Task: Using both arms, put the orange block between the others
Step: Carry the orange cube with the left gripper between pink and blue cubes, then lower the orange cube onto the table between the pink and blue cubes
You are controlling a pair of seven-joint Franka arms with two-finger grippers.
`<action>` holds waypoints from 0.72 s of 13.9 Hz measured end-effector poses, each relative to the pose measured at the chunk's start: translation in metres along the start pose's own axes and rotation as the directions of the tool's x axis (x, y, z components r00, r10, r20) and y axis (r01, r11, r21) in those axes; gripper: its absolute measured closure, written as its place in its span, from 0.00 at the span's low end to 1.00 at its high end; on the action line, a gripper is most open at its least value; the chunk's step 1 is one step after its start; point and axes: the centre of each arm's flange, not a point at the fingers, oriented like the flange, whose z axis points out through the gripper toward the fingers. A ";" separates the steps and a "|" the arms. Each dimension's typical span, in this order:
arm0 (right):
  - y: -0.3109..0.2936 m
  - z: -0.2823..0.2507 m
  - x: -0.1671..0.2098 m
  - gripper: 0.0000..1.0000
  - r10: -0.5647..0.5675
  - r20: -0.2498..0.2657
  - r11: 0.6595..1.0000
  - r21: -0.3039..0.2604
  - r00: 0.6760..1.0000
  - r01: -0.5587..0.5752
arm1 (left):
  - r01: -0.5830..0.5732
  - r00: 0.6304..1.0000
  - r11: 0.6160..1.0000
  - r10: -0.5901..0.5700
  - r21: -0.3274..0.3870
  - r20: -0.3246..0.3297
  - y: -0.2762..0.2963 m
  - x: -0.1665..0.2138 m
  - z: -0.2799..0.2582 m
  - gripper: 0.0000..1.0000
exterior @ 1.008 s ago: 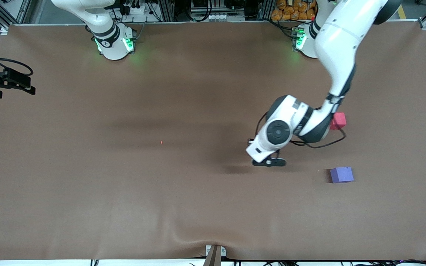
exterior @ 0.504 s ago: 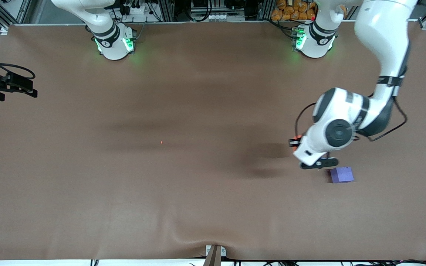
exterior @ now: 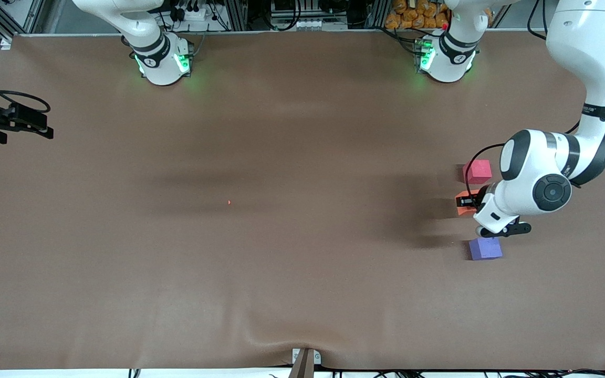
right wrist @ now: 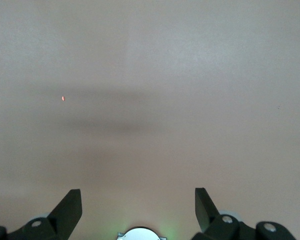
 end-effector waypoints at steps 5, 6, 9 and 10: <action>0.003 -0.001 -0.001 0.00 0.005 -0.002 1.000 -0.004 1.000 -0.005 | -0.005 0.999 0.999 0.006 0.035 -0.038 -0.029 -0.005 0.032 0.43; 0.003 -0.001 -0.001 0.00 0.005 -0.002 1.000 -0.004 1.000 -0.005 | -0.003 0.999 0.999 0.005 0.046 -0.043 -0.038 -0.004 0.035 0.43; 0.002 -0.001 -0.001 0.00 0.004 -0.002 1.000 -0.004 1.000 -0.004 | -0.010 0.998 0.999 0.012 0.034 -0.060 -0.060 0.001 0.044 0.43; 0.002 -0.001 -0.001 0.00 0.004 -0.002 1.000 -0.004 1.000 -0.004 | -0.011 0.998 1.000 0.013 0.029 -0.060 -0.064 0.002 0.048 0.43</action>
